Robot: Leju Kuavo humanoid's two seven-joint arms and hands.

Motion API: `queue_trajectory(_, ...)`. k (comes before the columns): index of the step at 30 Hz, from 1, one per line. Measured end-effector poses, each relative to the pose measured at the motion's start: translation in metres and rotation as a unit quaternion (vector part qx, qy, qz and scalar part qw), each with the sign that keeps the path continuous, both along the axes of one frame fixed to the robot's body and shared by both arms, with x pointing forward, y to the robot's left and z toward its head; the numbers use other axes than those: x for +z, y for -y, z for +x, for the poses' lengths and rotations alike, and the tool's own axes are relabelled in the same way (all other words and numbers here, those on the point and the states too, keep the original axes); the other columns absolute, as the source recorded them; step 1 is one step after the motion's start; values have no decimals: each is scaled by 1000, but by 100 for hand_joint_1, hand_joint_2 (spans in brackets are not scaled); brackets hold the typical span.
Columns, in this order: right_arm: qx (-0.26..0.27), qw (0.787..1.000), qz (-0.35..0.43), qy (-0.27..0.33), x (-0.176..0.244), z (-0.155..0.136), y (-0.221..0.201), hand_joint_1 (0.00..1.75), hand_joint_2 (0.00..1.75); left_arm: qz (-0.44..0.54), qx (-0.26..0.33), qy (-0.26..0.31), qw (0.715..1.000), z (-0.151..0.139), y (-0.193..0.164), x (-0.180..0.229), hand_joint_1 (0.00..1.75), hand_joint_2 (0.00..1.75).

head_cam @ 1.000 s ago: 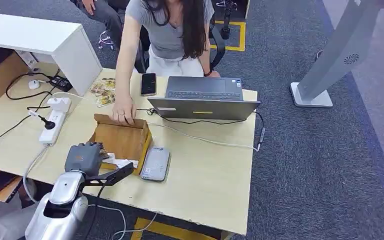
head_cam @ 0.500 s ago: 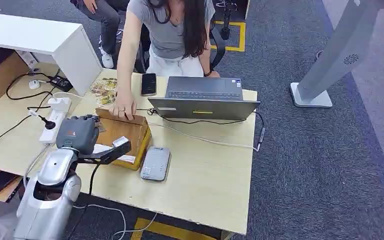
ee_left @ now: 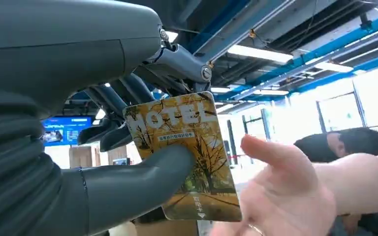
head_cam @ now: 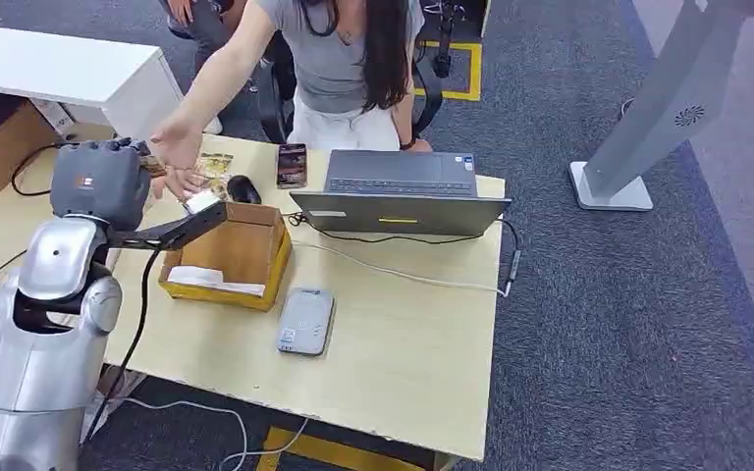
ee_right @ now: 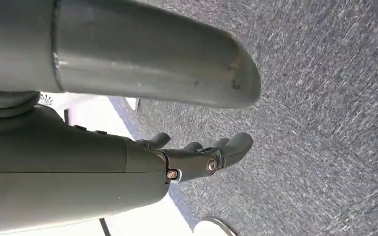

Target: Pass the card to the sensor for recognition and then transmit it.

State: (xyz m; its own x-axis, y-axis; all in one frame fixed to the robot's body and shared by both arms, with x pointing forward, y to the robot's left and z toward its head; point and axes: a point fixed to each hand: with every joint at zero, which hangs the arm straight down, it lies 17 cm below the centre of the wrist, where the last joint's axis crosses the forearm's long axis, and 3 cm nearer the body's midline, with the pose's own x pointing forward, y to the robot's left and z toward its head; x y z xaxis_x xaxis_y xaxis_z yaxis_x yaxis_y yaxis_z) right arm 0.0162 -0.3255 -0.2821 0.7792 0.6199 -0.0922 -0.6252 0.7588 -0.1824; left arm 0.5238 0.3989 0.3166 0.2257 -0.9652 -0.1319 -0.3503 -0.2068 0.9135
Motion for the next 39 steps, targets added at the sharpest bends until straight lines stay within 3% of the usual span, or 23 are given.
queue_trajectory(10, 1, 1000, 6, -6, -1, -3, -1, 0, 0, 6, 0, 1, 1000, 2, 0, 1, 175, 175)
queue_trajectory(11, 1, 1000, 6, -6, -1, -3, -1, 0, 0, 6, 0, 1, 1000, 2, 0, 1, 9, 175)
queue_trajectory(12, 1, 1000, 6, -6, -1, -3, -1, 0, 0, 6, 1, 1, 1000, 2, 0, 1, 0, 175)
queue_trajectory(19, 2, 1000, 8, -4, -1, -4, -3, 0, 0, 8, 3, 9, 1000, 0, -2, 2, 0, 175)
queue_trajectory(26, 2, 1000, 10, -6, -2, -5, -4, 0, 0, 6, -60, 22, 998, -14, 27, -4, 0, 175)
queue_trajectory(31, 2, 1000, 10, -7, -2, -6, -4, 0, 0, 3, -66, 23, 998, -16, 30, -6, 0, 175)
queue_trajectory(32, 2, 1000, 9, -7, -2, -6, -4, 0, 0, -4, -80, 28, 996, -22, 36, -6, 0, 175)
queue_trajectory(34, 1, 1000, 5, -6, -2, -12, -7, 0, 0, -78, -156, 75, 982, -76, 53, -4, 0, 175)
queue_trajectory(39, -3, 1000, 9, -6, -2, -13, -15, 0, 0, -136, -202, 111, 963, -119, 53, 4, 0, 175)
